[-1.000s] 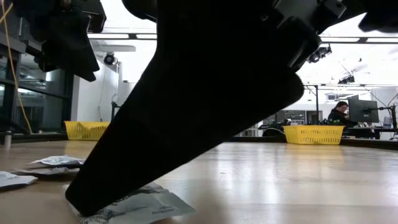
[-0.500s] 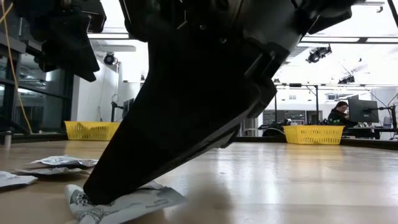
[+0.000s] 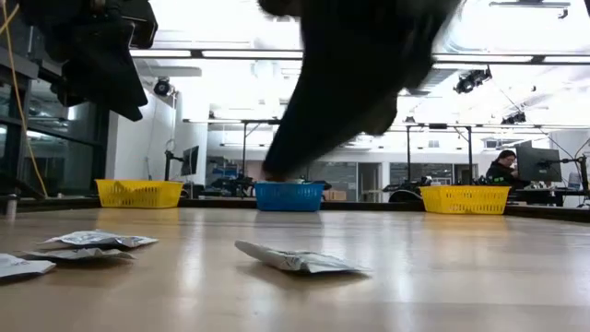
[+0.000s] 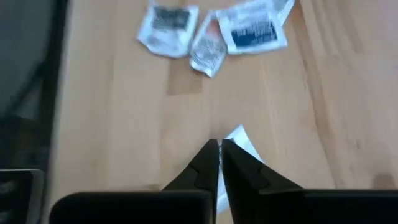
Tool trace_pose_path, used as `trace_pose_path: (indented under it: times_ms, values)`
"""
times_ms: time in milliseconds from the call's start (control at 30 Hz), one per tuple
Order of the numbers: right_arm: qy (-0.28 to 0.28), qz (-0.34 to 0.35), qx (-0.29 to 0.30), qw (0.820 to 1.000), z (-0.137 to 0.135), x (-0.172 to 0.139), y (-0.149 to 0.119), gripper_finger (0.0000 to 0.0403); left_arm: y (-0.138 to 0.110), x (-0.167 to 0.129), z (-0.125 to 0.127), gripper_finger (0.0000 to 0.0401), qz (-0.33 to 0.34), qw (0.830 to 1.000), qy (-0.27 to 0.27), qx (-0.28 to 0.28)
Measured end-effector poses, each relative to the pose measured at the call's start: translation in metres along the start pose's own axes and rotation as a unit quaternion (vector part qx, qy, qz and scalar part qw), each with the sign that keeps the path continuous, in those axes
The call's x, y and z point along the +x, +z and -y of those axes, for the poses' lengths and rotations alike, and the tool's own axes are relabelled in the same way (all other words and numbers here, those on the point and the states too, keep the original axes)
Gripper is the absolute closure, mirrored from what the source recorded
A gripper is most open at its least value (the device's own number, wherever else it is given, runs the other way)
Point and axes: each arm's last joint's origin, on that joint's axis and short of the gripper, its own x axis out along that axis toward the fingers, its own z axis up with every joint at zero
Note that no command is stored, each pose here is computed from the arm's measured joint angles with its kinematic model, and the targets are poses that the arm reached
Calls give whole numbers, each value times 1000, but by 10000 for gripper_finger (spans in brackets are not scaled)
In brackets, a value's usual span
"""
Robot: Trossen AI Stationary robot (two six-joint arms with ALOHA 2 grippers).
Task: Pick & Place First Aid Supplies
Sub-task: Put the gray towelette pack into the left yellow bin
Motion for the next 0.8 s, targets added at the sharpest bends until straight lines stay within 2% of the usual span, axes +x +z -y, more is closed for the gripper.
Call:
trace_pose_path:
  times_ms: [100, 300, 400, 600, 800]
  values:
    - [-3, 2, -4, 1000, -1, -16, 5, 377, 0, 0, 0, 268, 0, 1000, 0, 0]
    - [21, -35, -61, 997, -2, -26, 2, 337, 0, 0, 0, 268, 0, 1000, -1, 2]
    - [28, -66, -109, 991, -3, -22, -6, 305, 0, 0, 0, 268, -3, 1000, -2, 2]
    - [25, -72, -194, 978, -1, -15, -9, 227, 0, 0, 0, 268, -3, 1000, -1, 4]
    - [20, -85, -222, 971, 8, 3, -12, 201, -1, 0, 0, 268, -6, 1000, 1, 5]
